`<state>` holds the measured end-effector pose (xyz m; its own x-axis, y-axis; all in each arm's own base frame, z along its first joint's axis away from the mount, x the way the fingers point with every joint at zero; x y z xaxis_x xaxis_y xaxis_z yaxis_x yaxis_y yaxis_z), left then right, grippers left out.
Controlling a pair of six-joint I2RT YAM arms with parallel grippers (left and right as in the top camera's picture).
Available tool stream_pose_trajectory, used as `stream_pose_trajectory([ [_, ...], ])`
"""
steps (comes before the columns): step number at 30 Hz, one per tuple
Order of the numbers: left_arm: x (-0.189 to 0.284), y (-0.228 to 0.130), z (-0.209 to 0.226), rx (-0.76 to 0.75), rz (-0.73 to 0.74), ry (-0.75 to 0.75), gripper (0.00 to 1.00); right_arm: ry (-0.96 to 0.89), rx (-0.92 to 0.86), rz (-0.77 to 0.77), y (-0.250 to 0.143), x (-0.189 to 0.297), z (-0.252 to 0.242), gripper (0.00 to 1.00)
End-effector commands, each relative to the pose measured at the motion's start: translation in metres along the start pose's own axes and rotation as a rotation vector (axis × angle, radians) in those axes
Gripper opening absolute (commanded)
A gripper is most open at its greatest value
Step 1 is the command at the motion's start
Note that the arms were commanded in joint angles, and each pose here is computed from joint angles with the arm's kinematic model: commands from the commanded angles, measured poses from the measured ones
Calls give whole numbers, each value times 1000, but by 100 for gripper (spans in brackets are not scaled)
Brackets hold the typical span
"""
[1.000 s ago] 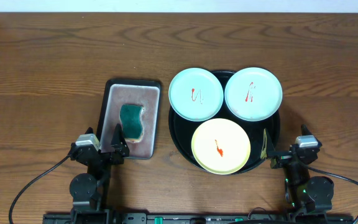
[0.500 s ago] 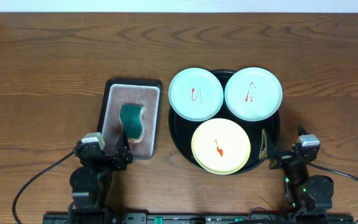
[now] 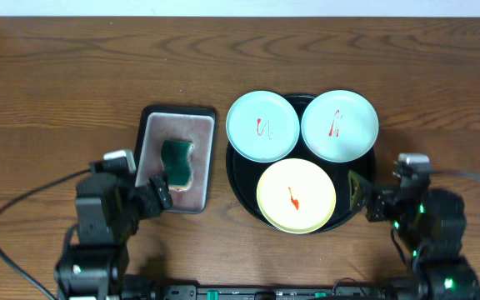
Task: Clean dirty plates on tray and stack at the side
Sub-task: 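Move the left gripper to the green sponge and grasp it, then dip and rub the green sponge in the soapy water with left gripper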
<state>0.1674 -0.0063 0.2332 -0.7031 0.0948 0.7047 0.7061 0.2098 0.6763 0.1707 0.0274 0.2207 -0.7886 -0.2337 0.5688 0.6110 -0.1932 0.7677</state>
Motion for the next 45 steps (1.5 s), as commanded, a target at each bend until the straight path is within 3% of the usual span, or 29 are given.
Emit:
stream_pose_trajectory([
  [1,11,22,-6,7,66,3,85,15,-33,120,19,-5,8,99],
  [5,7,29,-7,19,173,25,85,-12,-38,235,33,-15,9,99],
  [10,-8,29,-5,27,234,37,85,79,-59,295,33,-26,16,99],
  [16,-32,50,-7,17,155,20,85,76,-63,310,32,-30,15,99],
  [20,-56,55,-8,-9,180,18,85,77,-62,305,33,-30,15,99],
  [30,-132,37,-20,-148,342,74,83,78,-61,300,34,-30,15,99],
  [35,-158,22,-13,-160,418,163,75,78,-61,301,33,-30,15,99],
  [45,-186,-1,-15,-153,539,117,68,78,-61,300,34,-30,15,99],
])
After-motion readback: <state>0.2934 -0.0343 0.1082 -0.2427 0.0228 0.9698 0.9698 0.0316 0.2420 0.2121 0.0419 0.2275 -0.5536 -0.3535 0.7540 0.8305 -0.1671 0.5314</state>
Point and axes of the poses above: each gripper's point midway between its finger pads, its own x axis back along the fingers, its own z axis along the line the jaws close on, y = z × x, the point moved 9 cm from there along x, back along the fingers, and after that the axes turned 4 degrees about -x, right-handed, at the moved point
